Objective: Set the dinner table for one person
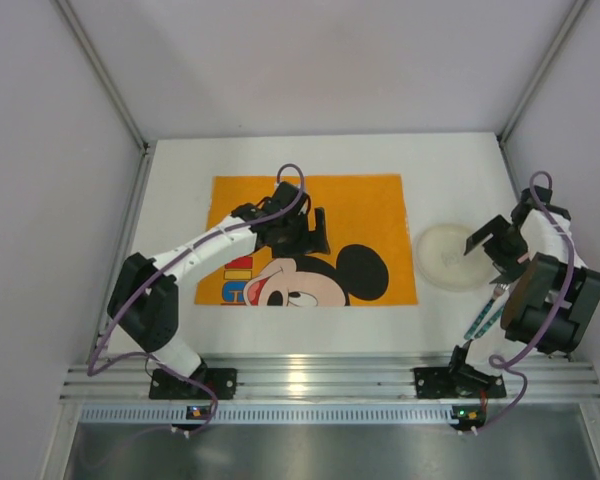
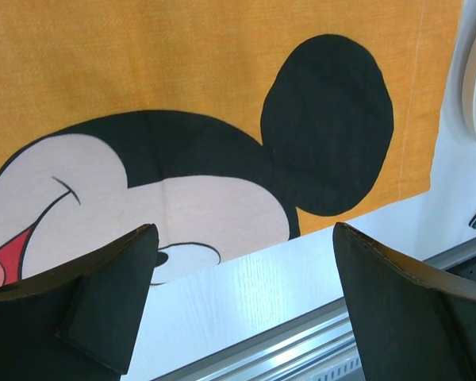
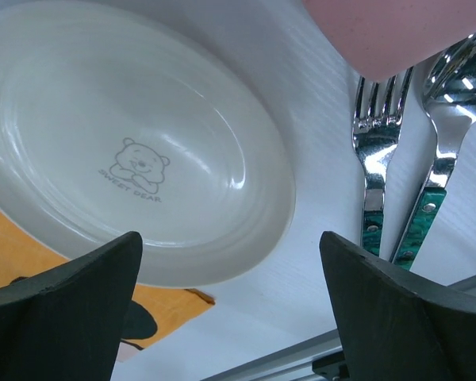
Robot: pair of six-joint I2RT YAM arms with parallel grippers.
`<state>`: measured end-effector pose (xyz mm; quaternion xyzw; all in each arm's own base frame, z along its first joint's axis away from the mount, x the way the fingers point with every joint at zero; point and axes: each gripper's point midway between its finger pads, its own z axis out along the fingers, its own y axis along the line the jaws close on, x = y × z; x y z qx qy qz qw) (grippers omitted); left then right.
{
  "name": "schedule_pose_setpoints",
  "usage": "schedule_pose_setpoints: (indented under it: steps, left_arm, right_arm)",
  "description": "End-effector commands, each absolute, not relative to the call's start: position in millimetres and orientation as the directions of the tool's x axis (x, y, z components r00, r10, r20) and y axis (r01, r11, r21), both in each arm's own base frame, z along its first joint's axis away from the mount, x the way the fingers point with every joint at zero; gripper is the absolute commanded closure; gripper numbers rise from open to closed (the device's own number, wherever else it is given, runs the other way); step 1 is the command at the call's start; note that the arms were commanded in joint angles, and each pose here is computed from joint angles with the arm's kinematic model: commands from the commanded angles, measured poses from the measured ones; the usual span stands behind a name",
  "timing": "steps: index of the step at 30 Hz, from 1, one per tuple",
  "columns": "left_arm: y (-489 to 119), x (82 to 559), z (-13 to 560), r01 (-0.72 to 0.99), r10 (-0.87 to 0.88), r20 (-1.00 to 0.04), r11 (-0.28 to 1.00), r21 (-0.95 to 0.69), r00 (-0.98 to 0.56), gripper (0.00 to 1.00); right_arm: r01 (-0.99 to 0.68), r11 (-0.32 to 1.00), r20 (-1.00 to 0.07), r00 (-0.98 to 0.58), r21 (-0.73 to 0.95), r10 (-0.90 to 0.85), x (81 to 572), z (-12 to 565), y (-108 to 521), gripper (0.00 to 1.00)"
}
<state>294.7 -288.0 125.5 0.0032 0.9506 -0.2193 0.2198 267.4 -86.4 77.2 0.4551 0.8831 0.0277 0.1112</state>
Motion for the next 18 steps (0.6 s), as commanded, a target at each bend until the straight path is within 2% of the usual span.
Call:
schedule_pose_setpoints:
  steps: [1,9,18]
  left_arm:
    - [-284,290,149,0.108,-0.138,-0.468,0.881,-0.461,-0.873,0.04]
    - [-263,273,140,0.080,-0.152,-0.467,0.894,-0.440,-0.871,0.04]
    - [-263,270,135,0.092,-0.123,-0.453,0.901,-0.424,-0.883,0.04]
  right_arm:
    - [0.803,0.579,-0.154,-0.560,0.143,0.814,265,63,-87,0.07]
    - [0.800,0.590,-0.153,-0.573,0.107,0.805,257,49,-89,0.12]
    - [0.801,0.595,-0.160,-0.581,0.062,0.798,263,21,-96,0.41]
